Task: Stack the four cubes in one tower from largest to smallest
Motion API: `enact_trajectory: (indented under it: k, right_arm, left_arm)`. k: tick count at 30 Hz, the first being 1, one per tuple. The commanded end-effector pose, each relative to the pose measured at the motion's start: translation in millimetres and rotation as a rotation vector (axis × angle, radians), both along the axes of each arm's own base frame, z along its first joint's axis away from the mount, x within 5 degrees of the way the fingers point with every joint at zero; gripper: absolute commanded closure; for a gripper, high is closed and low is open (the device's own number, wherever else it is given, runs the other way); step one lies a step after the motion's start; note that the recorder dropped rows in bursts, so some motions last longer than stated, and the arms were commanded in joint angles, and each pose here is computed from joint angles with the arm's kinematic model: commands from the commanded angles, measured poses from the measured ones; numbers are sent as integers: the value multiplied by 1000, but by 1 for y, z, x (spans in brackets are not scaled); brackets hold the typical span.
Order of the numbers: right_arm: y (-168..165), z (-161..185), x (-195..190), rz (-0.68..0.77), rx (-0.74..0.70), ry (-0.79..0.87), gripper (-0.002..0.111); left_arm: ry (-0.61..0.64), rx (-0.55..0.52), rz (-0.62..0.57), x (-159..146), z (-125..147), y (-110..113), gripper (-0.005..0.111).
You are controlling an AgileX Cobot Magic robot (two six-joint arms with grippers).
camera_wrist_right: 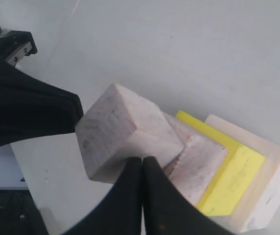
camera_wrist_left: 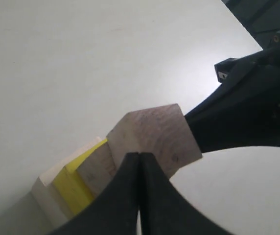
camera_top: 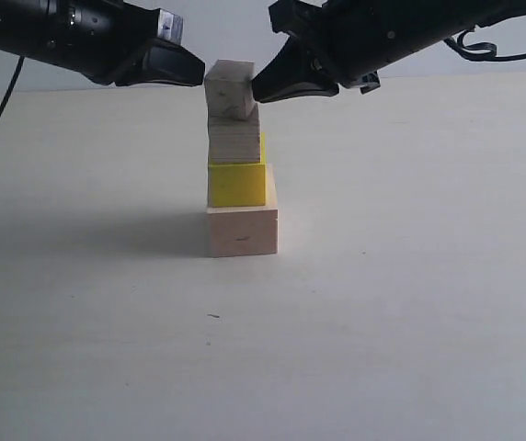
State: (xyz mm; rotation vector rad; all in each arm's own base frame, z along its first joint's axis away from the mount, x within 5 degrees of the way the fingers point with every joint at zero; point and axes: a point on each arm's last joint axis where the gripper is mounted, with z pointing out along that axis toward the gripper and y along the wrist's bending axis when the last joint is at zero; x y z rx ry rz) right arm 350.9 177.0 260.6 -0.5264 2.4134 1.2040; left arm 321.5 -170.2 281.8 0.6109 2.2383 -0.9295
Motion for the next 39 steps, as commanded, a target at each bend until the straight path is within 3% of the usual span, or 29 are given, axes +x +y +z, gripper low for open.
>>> enact_trajectory:
  k: [1, 39]
  right_arm:
    - [0, 0, 2, -12, -15, -29, 108]
    - [-2, -2, 4, -29, -55, -43, 108]
  left_arm:
    - [15, -14, -17, 0, 0, -1, 107]
    - [20, 9, -57, -3, -2, 0, 107]
